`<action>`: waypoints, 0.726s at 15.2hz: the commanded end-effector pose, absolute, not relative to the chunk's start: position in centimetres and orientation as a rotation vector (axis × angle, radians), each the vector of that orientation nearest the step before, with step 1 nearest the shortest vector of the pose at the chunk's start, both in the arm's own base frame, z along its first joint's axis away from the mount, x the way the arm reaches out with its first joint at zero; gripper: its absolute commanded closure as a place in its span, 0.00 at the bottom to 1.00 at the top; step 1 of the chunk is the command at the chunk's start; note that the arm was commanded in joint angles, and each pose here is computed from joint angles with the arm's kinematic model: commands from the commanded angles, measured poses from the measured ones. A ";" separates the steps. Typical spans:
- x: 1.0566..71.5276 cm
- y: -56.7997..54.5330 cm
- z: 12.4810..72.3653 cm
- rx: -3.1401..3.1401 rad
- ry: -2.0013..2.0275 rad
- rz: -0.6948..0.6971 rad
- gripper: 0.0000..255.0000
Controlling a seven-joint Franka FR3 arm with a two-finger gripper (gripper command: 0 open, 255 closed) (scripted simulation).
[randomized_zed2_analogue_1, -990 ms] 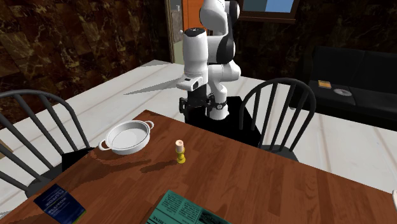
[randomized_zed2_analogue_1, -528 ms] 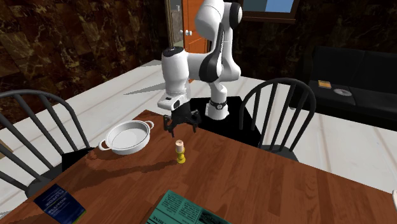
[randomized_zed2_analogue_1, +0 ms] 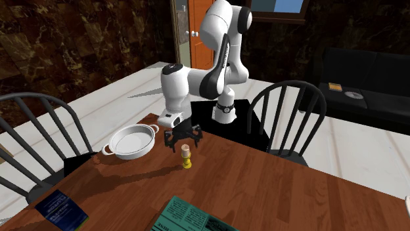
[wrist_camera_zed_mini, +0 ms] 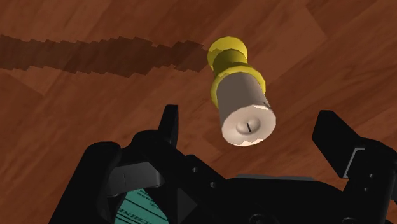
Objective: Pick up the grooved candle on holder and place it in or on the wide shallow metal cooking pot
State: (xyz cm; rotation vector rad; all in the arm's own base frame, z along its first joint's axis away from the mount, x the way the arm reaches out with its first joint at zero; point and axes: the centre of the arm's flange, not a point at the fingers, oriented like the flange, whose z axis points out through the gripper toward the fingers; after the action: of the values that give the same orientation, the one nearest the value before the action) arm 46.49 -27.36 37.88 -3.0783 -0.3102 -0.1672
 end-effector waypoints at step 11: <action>46.7 -27.3 36.4 -3.079 -0.310 -0.168 1.00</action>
State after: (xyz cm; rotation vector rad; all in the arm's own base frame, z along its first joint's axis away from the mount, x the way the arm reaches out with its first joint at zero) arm 46.74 -27.25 36.45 -3.0779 -0.3103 -0.1688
